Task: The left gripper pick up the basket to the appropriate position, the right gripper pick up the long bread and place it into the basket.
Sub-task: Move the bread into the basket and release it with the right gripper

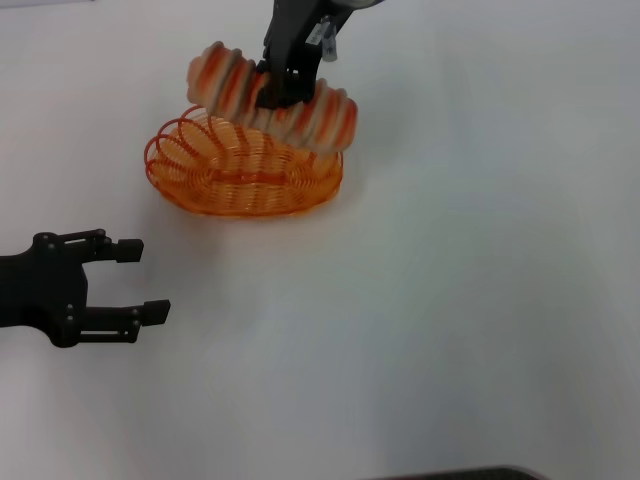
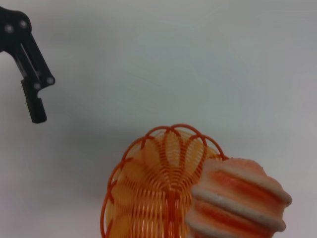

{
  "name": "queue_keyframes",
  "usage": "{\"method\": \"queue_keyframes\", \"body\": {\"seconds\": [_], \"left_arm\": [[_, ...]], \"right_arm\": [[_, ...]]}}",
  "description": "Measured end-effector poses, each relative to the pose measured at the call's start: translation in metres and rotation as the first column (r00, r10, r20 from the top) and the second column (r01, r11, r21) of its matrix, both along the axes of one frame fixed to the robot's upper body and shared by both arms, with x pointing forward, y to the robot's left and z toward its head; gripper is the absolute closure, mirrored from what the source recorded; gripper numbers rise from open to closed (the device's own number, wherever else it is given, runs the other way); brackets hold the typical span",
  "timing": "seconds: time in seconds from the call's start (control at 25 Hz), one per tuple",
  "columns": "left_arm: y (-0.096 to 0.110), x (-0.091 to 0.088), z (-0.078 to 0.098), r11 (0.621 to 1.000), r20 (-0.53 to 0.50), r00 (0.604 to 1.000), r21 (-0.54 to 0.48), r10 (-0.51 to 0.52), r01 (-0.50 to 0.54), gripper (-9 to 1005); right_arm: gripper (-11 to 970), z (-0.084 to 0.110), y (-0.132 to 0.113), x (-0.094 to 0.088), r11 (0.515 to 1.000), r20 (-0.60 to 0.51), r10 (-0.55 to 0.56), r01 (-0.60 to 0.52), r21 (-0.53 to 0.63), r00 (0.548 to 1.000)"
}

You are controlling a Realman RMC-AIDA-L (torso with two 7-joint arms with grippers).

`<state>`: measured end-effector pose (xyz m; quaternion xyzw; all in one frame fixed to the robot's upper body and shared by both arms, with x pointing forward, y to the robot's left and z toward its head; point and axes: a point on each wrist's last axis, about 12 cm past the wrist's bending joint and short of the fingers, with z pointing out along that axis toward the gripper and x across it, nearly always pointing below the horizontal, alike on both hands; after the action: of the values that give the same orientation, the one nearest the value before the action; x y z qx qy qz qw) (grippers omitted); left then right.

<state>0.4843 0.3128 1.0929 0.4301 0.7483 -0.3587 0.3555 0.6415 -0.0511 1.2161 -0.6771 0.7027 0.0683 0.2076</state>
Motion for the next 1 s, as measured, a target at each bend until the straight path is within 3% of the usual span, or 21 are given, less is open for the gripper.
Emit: {"method": "queue_keyframes", "body": {"seconds": [0.4, 1.0], "left_arm": [[-0.002, 0.007, -0.003, 1.000, -0.003, 1.000, 0.013, 0.026, -0.026, 149], [-0.003, 0.011, -0.002, 0.999, 0.008, 0.999, 0.020, 0.035, -0.035, 149]], "right_arm": [[752, -0.015, 0.013, -0.003, 0.998, 0.023, 0.054, -0.054, 0.023, 0.998], [769, -0.014, 0.015, -0.003, 0.998, 0.002, 0.023, -0.023, 0.058, 1.000]]}}
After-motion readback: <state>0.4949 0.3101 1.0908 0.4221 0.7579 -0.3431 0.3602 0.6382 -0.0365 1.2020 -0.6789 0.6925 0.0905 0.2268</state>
